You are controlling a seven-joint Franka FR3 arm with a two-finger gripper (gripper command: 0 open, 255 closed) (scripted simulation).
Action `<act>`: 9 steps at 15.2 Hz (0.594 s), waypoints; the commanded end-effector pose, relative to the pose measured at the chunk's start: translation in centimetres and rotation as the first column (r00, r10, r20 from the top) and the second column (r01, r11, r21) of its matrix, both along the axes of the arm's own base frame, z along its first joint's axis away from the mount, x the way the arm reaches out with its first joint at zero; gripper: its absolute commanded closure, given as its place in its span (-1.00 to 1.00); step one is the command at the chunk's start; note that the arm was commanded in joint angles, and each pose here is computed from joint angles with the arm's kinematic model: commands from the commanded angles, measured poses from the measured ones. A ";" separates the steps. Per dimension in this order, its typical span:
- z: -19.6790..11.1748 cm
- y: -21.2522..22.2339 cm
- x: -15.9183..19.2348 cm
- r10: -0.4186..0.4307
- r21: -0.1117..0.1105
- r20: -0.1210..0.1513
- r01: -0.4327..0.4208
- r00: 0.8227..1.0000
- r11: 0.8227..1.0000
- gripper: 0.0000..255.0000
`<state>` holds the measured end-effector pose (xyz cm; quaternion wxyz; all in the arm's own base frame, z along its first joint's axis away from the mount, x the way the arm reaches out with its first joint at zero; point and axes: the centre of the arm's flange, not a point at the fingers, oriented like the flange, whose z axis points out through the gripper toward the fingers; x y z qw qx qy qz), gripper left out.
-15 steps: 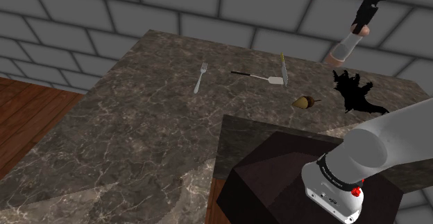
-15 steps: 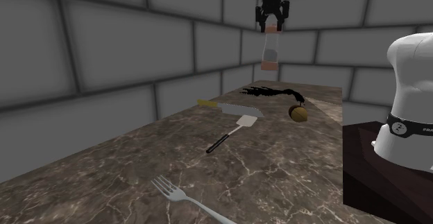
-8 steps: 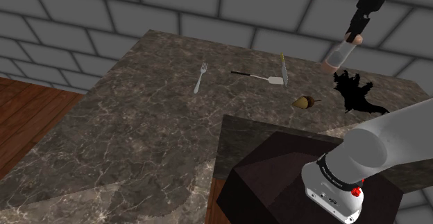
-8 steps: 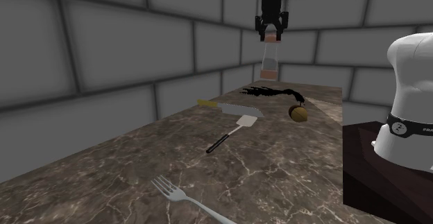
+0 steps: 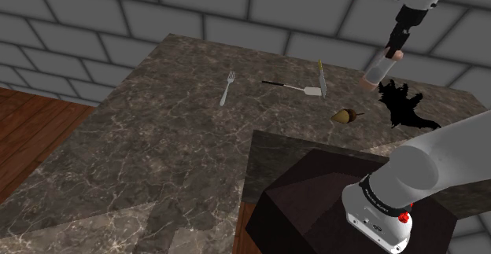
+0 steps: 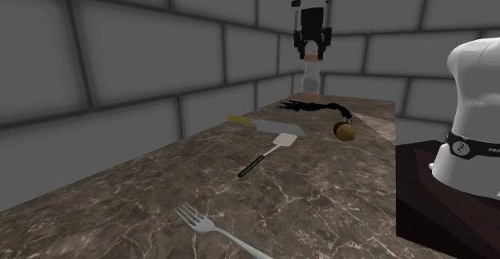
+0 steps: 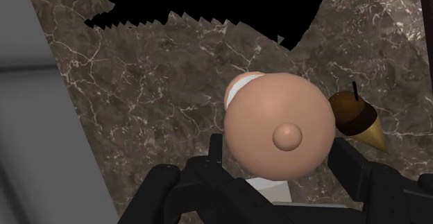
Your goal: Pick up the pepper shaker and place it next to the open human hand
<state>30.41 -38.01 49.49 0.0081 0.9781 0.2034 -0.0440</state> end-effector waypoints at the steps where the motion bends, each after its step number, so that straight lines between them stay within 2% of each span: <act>1: -1.1 0.1 0.0 0.000 0.000 0.001 0.000 1.000 1.000 1.00; 9: -5.3 0.1 0.0 0.000 0.000 0.001 0.000 1.000 1.000 1.00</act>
